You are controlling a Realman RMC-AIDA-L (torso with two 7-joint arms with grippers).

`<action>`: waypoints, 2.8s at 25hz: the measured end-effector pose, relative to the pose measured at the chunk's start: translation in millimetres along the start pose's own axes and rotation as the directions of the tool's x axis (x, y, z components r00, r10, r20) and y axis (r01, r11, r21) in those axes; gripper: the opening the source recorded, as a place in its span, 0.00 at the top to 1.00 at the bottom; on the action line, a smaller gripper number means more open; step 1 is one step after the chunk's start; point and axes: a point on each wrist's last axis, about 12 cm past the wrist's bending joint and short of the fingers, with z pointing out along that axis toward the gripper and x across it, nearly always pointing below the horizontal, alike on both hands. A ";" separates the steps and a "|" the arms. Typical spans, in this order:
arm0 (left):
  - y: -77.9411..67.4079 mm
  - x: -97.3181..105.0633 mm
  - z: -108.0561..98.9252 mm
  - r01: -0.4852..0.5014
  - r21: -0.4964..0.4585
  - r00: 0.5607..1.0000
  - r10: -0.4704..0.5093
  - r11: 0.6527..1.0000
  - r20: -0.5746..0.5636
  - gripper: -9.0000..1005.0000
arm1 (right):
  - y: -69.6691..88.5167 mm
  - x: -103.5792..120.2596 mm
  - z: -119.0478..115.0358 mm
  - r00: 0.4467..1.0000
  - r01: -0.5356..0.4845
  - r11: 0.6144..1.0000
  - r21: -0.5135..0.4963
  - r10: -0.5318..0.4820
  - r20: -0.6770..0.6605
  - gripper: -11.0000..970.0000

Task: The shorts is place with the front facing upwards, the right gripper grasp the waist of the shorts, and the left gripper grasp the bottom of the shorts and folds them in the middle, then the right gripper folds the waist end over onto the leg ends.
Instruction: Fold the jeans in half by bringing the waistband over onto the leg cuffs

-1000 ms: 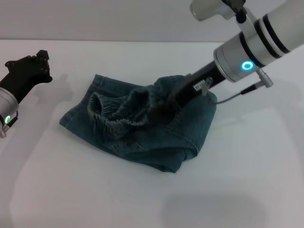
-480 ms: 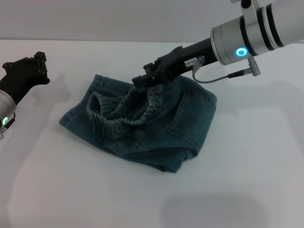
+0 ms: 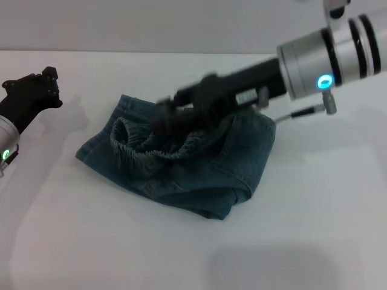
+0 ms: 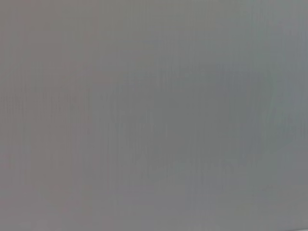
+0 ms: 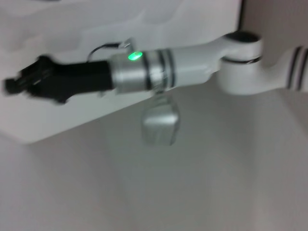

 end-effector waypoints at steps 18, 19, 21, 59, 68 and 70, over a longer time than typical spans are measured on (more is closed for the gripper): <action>-4.7 0.4 0.7 0.016 0.010 1.000 -0.016 1.000 0.007 0.97 | -5.0 55.6 25.7 0.966 -0.159 0.987 0.005 0.156 -0.205 0.43; -4.7 0.4 0.7 0.016 0.010 1.000 -0.016 1.000 0.007 0.97 | -6.3 56.8 26.0 0.965 -0.160 0.987 0.017 0.160 -0.206 0.43; -4.6 0.6 0.4 0.016 0.009 1.000 -0.017 1.000 0.007 0.97 | -9.8 58.7 26.7 0.965 -0.163 0.986 0.046 0.169 -0.201 0.43; 0.0 10.1 -8.3 0.047 -0.013 0.999 -0.047 0.999 -0.010 0.97 | -32.2 14.5 29.6 0.997 0.034 0.973 0.230 -0.048 0.056 0.43; -1.4 7.4 -5.2 0.038 -0.008 0.999 -0.038 0.999 -0.003 0.97 | -16.0 39.1 28.8 0.997 -0.056 0.996 0.074 0.051 0.059 0.43; -2.0 6.9 -4.5 0.038 -0.007 0.999 -0.038 0.999 -0.002 0.97 | -17.4 44.3 33.8 0.996 -0.080 0.993 0.082 0.077 0.045 0.43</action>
